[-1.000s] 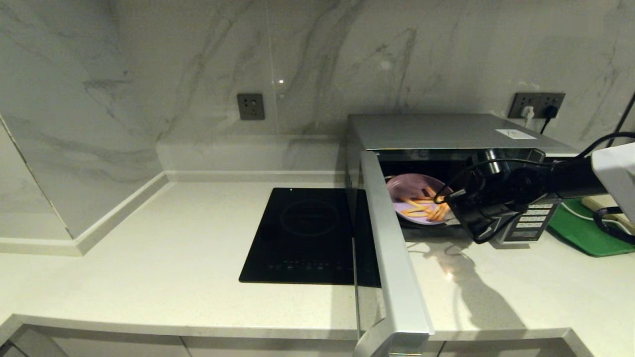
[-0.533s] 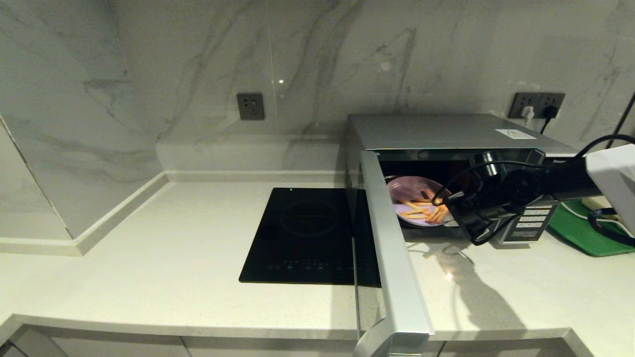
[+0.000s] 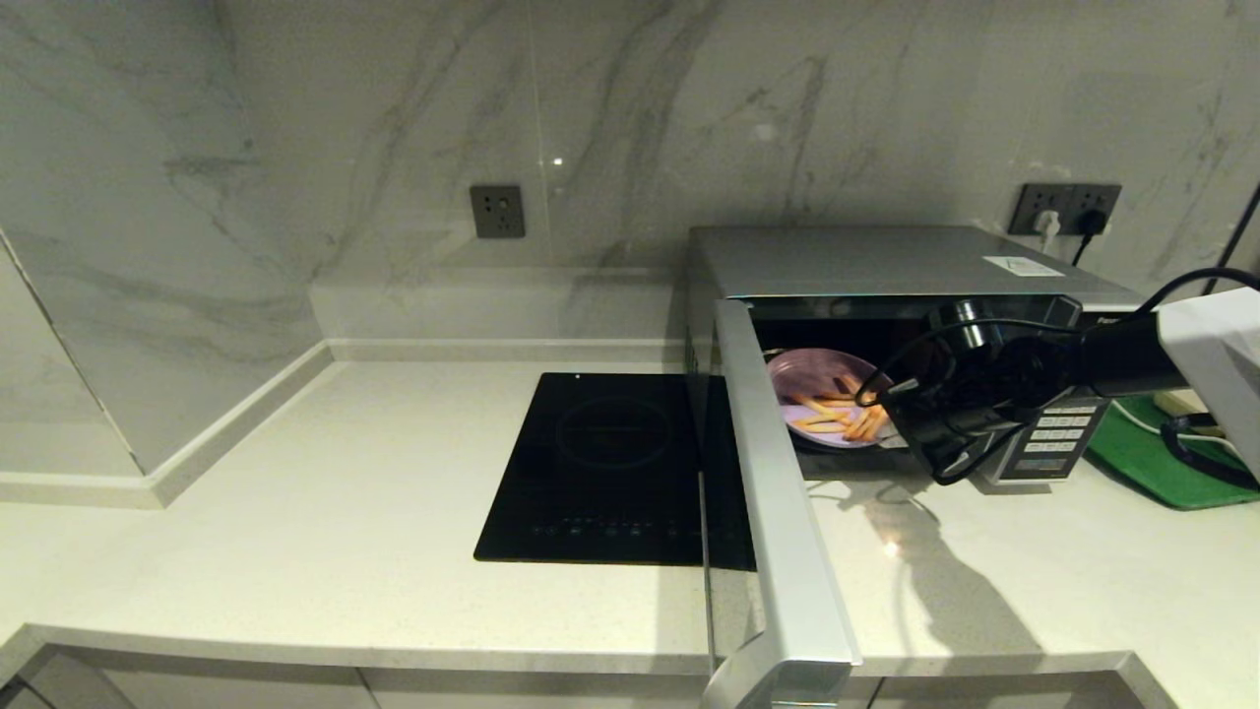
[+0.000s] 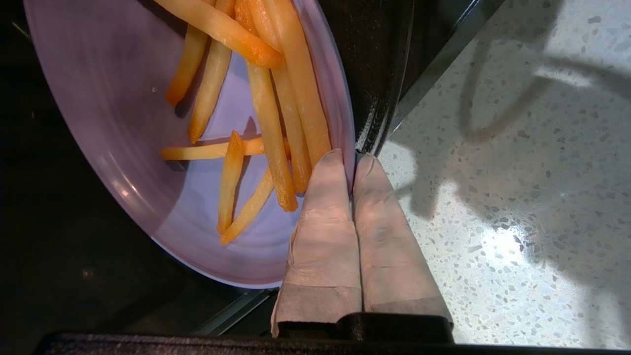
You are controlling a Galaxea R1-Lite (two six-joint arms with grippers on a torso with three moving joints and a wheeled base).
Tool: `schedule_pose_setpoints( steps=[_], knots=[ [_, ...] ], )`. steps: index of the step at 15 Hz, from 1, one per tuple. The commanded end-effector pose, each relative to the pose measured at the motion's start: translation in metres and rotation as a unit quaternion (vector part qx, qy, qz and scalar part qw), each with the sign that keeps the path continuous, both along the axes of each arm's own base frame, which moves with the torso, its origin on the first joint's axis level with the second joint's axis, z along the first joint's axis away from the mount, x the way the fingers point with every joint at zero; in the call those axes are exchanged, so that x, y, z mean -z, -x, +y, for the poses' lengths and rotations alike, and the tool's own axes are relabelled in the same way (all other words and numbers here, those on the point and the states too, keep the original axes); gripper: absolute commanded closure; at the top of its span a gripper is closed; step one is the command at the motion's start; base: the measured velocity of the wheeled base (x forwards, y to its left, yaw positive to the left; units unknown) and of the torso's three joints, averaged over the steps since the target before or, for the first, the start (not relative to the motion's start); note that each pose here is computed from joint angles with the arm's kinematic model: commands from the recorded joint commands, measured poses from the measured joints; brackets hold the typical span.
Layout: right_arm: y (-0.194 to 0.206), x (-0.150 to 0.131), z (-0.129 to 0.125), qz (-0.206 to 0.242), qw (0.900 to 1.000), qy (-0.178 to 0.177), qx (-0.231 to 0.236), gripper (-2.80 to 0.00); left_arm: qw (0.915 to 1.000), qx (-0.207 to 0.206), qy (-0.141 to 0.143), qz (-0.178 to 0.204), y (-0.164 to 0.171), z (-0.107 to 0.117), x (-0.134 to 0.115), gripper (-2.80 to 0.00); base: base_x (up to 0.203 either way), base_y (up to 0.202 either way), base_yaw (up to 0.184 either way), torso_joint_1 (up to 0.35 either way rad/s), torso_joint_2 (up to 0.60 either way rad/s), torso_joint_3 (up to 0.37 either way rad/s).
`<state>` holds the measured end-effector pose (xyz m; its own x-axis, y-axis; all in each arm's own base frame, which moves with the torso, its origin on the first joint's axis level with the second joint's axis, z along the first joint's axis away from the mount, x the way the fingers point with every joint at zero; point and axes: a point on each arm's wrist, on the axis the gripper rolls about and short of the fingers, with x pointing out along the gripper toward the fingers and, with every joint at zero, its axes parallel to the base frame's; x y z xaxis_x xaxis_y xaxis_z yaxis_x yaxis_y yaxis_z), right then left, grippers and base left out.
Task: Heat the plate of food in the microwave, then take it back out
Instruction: Put the plate in the microwave oven
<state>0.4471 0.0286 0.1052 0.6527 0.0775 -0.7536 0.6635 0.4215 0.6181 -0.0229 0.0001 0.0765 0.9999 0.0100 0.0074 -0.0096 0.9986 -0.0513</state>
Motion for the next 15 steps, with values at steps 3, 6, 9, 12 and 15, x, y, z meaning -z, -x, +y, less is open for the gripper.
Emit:
schedule_pose_setpoints(
  steps=[3,6,9,12,15],
  knots=[
    [-0.002,-0.002,0.000,-0.004,1.000,-0.003,0.002,0.00,1.0000,0.000,0.000,0.000,0.000,0.000,0.000,0.00,0.000,0.000,0.000,0.000,0.00,0.000],
    [-0.004,-0.001,0.000,-0.004,1.000,-0.003,0.003,0.00,1.0000,0.000,0.000,0.000,0.000,0.000,0.000,0.00,0.000,0.000,0.000,0.000,0.00,0.000],
    [-0.002,-0.008,0.000,-0.011,1.000,-0.004,0.005,0.00,1.0000,0.000,0.000,0.000,0.000,0.000,0.000,0.00,0.000,0.000,0.000,0.000,0.00,0.000],
    [-0.001,-0.014,0.000,-0.005,1.000,-0.008,0.011,0.00,1.0000,0.000,0.000,0.000,0.000,0.000,0.000,0.00,0.000,0.000,0.000,0.000,0.00,0.000],
    [-0.003,-0.017,0.000,0.012,1.000,-0.001,0.027,0.00,1.0000,-0.001,0.000,0.000,0.000,0.000,0.000,0.00,0.000,0.000,0.000,0.000,0.00,0.000]
  ],
)
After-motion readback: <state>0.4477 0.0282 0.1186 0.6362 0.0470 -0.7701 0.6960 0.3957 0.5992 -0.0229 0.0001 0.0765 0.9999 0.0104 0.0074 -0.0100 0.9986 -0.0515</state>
